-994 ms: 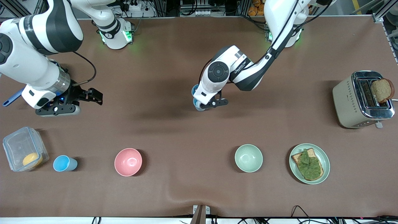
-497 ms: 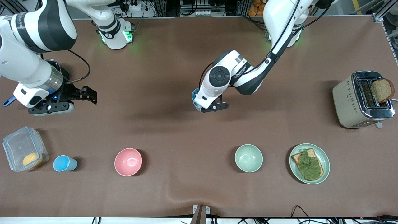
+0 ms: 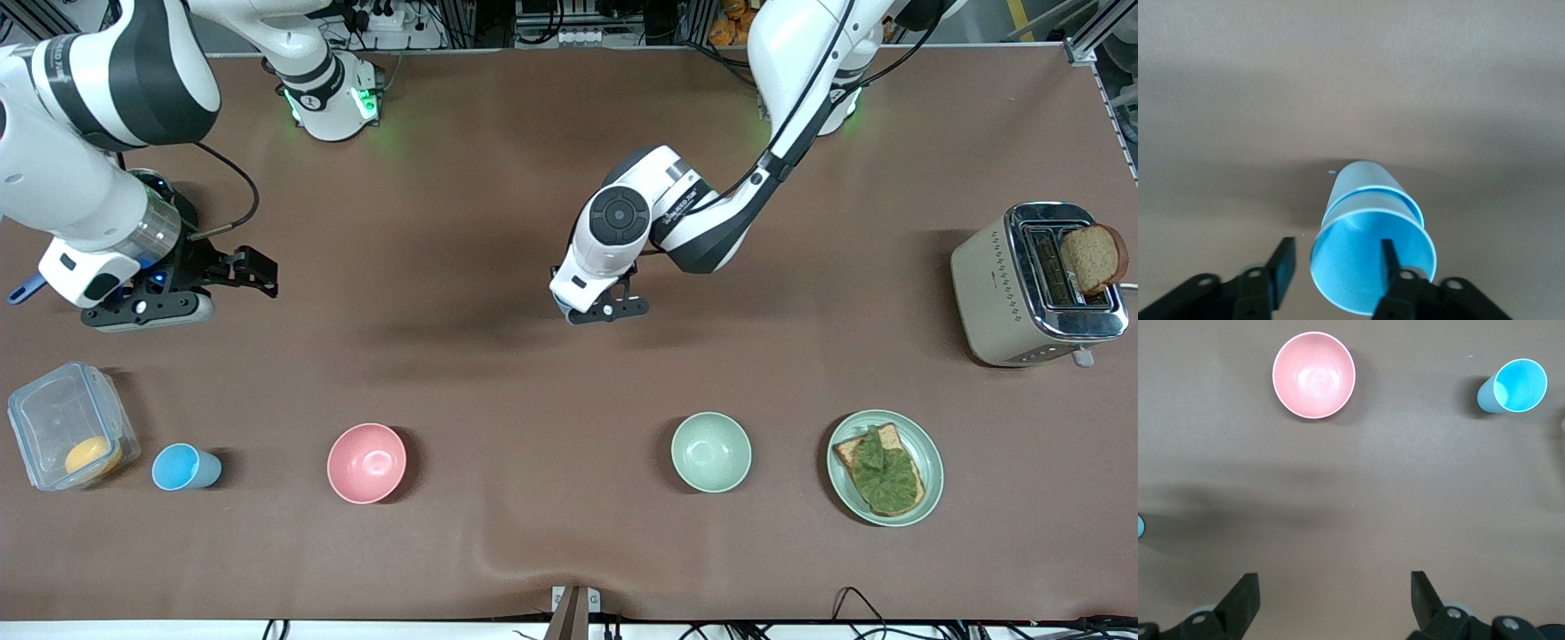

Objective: Stack blue cups with both arms

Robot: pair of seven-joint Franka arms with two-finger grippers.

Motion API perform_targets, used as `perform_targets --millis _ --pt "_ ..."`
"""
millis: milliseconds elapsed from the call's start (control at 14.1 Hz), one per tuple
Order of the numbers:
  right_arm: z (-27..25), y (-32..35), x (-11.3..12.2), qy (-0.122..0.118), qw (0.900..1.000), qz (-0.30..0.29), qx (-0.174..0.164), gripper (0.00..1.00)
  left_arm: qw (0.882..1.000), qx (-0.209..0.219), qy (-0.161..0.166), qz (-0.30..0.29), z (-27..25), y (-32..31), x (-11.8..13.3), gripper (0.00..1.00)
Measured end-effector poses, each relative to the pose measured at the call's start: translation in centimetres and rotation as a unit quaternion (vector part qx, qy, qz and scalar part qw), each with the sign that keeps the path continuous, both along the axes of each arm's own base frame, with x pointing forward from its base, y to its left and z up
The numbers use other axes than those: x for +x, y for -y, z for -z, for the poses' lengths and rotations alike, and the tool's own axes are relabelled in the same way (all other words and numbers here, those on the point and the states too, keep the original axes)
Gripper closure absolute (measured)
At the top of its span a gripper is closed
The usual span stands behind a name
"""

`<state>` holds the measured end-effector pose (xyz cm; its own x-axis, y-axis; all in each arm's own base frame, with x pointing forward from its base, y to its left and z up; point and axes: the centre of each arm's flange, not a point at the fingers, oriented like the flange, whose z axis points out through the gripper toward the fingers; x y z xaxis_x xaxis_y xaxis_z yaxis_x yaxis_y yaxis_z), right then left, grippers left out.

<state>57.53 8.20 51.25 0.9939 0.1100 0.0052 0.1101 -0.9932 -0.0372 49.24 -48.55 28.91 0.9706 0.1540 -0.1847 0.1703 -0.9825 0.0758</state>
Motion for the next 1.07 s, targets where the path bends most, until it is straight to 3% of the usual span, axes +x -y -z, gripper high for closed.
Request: perform_targets --millis 284,568,923,1065 --pt "-0.8 0.0 0.1 0.009 1.0 -0.001 -0.001 0.0 0.997 0.028 0.072 -0.023 -3.9 -5.4 5.7 0.0" --pt "-3.6 0.0 0.4 0.021 1.0 -0.002 0.0 0.0 0.994 0.041 0.096 -0.023 -9.5 -13.3 10.1 0.0" --pt "-8.3 0.9 2.0 0.054 0.998 0.006 0.004 0.0 0.993 0.068 0.083 0.045 -16.1 -24.6 12.6 0.0" --pt "-8.7 0.8 2.3 0.051 0.999 0.005 0.004 0.0 0.992 0.074 0.071 0.076 -18.8 -28.5 12.7 0.0"
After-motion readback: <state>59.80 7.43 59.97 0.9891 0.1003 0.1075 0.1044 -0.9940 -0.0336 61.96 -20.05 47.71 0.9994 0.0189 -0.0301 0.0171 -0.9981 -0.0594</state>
